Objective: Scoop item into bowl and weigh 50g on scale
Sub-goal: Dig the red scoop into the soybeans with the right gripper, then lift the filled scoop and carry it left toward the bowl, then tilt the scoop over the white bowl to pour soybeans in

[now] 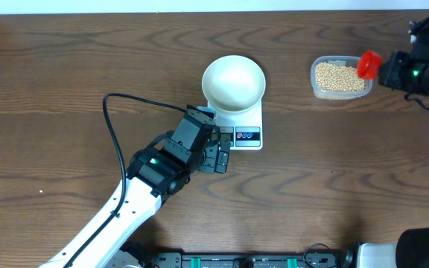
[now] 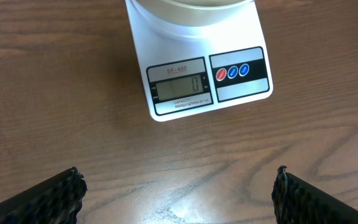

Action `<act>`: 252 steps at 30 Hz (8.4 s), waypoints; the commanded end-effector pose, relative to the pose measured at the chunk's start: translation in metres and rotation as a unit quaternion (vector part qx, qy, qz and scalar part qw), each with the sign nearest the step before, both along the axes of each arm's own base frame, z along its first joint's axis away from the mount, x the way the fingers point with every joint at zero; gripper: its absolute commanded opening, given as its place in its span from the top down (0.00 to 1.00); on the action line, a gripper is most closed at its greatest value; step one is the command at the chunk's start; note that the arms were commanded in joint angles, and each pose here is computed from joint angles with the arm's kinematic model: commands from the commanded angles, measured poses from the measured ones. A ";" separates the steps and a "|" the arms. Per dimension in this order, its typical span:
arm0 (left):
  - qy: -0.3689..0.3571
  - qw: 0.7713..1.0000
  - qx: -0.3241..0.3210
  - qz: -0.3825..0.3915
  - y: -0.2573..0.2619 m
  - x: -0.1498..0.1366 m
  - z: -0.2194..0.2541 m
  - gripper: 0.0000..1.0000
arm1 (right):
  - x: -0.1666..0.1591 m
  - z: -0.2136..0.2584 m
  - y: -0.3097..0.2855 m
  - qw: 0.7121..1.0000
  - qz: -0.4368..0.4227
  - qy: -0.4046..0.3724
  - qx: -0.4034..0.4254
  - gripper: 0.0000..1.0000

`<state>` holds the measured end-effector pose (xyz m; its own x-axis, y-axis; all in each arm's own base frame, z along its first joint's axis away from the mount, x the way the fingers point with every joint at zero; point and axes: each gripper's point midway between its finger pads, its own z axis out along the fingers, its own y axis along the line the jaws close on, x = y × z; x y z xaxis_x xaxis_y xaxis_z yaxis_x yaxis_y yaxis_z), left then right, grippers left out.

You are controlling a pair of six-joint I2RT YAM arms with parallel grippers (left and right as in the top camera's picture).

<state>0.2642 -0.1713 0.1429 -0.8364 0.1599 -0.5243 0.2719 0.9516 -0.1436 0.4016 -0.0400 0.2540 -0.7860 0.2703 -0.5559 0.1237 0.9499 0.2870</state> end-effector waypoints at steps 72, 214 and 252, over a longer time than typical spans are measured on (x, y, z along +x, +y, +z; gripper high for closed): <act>0.002 1.000 0.007 0.004 0.003 -0.001 -0.003 0.01 | 0.046 -0.164 -0.002 0.961 0.078 0.166 0.208 0.99; 0.002 1.000 0.007 0.004 0.003 -0.001 -0.003 0.02 | 0.053 -0.070 0.207 0.848 0.365 0.088 0.374 0.99; 0.002 1.000 0.007 0.004 0.003 -0.001 -0.003 0.02 | 0.049 -0.106 0.268 0.913 0.375 0.130 -0.096 0.99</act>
